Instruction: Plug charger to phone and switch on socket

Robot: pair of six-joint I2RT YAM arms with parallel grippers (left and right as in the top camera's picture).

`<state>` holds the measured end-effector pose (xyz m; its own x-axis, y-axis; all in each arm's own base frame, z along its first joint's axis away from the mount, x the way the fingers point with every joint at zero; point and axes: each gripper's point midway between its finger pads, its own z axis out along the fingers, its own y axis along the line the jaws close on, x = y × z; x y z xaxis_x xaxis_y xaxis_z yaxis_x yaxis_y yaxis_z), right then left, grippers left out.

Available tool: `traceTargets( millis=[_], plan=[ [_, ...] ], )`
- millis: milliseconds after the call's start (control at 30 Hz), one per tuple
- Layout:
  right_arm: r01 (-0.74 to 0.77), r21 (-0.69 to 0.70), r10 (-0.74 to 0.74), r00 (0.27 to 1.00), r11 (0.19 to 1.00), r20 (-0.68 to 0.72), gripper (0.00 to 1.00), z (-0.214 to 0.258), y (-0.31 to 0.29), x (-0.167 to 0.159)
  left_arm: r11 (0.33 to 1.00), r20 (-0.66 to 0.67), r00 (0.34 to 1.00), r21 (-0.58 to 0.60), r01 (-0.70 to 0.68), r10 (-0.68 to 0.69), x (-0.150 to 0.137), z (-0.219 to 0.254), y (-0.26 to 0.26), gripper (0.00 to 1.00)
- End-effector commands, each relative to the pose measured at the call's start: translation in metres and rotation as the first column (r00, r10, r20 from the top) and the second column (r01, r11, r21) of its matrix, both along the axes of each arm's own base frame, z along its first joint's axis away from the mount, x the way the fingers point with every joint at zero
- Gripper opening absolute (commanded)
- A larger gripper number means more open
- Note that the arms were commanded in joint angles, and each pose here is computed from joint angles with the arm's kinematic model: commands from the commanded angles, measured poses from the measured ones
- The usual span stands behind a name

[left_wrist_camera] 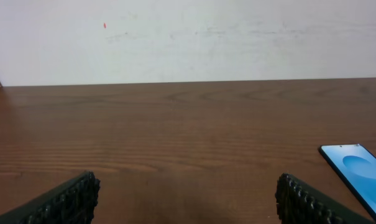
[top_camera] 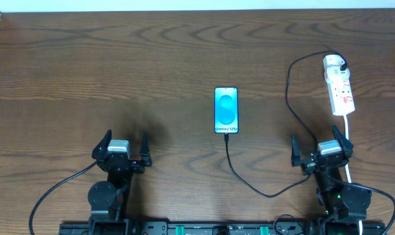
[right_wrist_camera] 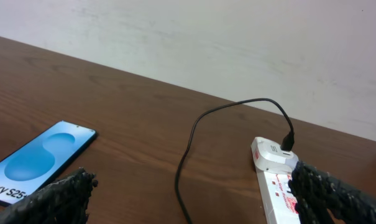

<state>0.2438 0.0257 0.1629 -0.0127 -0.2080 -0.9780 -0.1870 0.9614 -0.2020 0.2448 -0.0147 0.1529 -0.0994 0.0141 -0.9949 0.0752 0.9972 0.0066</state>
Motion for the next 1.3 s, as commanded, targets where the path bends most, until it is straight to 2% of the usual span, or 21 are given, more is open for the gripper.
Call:
traceTargets(
  millis=[0, 1267],
  plan=[
    [0.014, 0.014, -0.014, 1.0, 1.0, -0.003, 0.99, -0.0008, -0.0026, 0.0001, 1.0, -0.045, 0.999, 0.005, 0.018, -0.017, -0.0014, -0.014, -0.0025, 0.91],
    [0.023, 0.032, -0.023, 1.0, 0.999, -0.005, 0.99, -0.0006, -0.0038, 0.0003, 1.0, -0.047, 0.999, 0.005, 0.018, -0.017, -0.0013, -0.0146, -0.0025, 0.91]
  ],
)
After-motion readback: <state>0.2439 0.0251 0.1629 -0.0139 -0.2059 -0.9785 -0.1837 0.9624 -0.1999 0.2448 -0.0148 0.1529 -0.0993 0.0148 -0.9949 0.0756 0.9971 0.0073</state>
